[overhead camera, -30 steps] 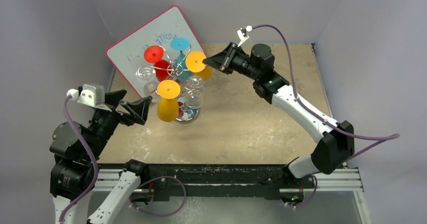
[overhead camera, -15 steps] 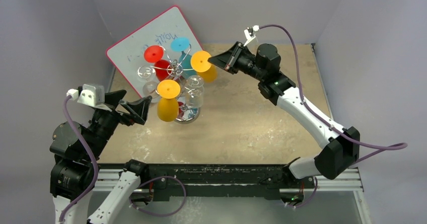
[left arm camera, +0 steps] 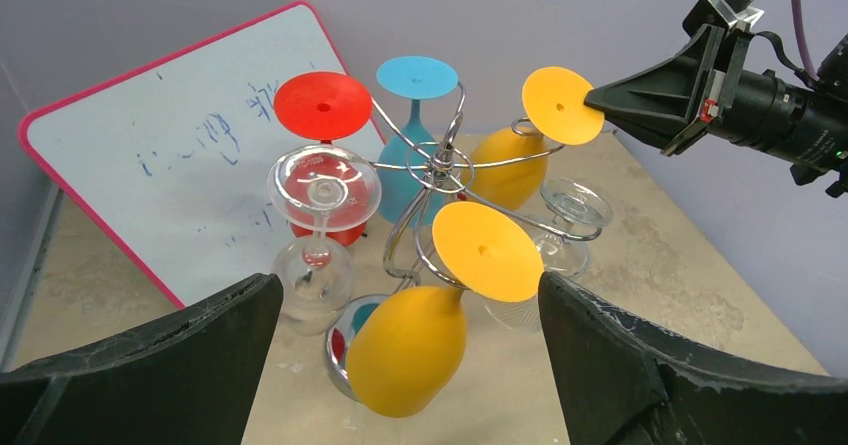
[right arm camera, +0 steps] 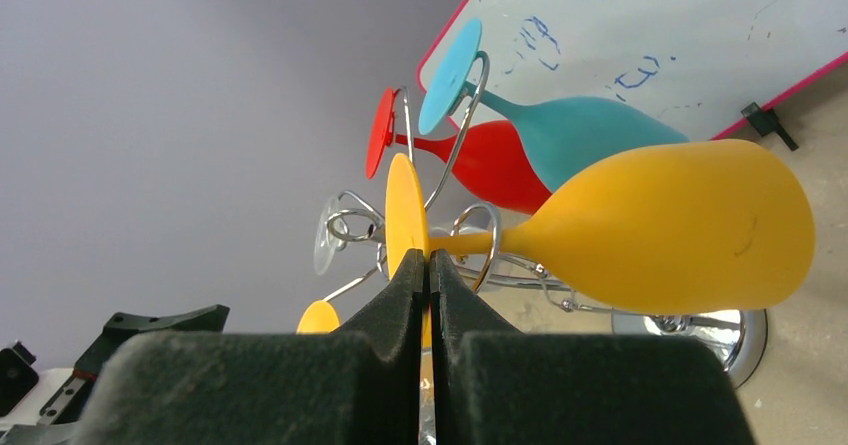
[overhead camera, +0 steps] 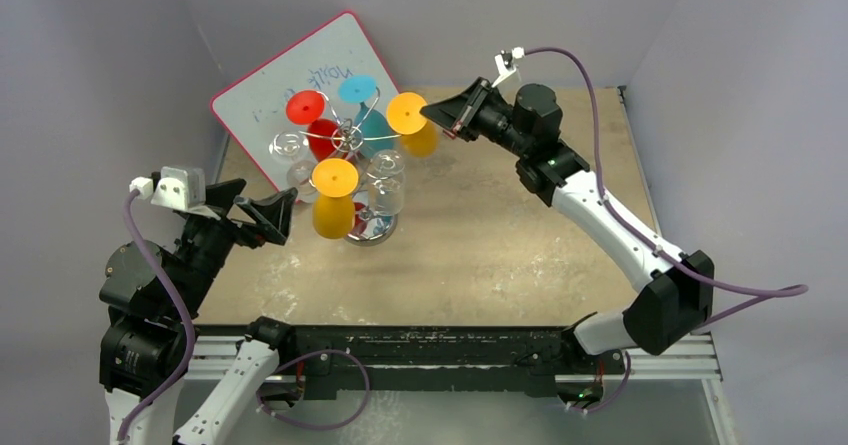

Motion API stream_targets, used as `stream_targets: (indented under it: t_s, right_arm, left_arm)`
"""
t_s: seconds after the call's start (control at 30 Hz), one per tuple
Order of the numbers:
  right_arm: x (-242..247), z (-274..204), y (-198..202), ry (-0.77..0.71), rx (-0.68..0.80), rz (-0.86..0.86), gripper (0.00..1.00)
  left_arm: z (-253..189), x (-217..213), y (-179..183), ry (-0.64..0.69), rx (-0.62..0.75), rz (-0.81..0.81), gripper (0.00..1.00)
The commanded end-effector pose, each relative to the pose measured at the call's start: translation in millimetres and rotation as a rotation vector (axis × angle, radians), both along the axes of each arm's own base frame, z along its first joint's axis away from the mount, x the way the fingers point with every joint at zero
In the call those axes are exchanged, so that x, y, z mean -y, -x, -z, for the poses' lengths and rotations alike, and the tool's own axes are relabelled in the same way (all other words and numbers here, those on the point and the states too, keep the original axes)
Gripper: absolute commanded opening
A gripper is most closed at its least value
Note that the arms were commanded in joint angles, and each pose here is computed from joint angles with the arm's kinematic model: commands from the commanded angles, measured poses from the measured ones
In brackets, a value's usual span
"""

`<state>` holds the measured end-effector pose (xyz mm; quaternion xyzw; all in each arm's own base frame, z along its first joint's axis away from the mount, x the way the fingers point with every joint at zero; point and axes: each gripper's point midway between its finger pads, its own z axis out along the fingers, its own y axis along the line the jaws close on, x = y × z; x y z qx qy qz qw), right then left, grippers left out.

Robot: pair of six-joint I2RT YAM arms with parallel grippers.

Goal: Place the wine glass upside down on the wine glass rack

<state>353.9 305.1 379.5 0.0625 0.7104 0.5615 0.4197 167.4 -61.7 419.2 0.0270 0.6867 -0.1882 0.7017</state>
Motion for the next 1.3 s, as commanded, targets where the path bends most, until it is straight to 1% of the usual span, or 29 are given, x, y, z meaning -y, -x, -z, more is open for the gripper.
stream_targets:
  t_s: [0.0,0.23,0.5,0.7,0.83,1.0,1.23,1.27]
  right_arm:
    - [4.6,-34.6,-11.2,-0.071,0.086,0.037,0.00]
    - [-2.8,-30.7,-23.6,-0.075,0.078,0.023,0.00]
    - [-7.9,-24.5,-30.6,-0.095,0.057,0.001,0.00]
    - [-7.6,-20.0,-35.3,-0.091,0.048,-0.001,0.11]
    - [-9.5,-16.1,-32.2,-0.083,0.047,-0.026,0.25]
    - [-4.4,-12.9,-23.5,-0.061,0.059,-0.030,0.37]
    - [17.8,-19.9,-1.2,0.035,0.125,0.008,0.56]
    - [21.8,-21.6,3.1,0.054,0.139,0.013,0.61]
  left_arm:
    - [-2.4,-5.4,-1.1,-0.007,0.012,-0.030,1.00]
    - [3.6,-4.6,-2.9,-0.002,-0.011,-0.030,1.00]
    - [5.7,-7.0,-0.6,0.037,-0.026,-0.046,1.00]
    - [6.6,-9.7,-2.2,0.079,-0.036,-0.071,1.00]
    - [7.7,-6.3,-3.2,0.089,-0.040,-0.056,1.00]
    - [10.3,-7.7,-4.1,0.099,-0.055,-0.068,1.00]
    - [14.0,-19.6,-7.4,0.130,-0.083,-0.146,1.00]
    - [14.6,-21.0,-8.4,0.139,-0.088,-0.158,1.00]
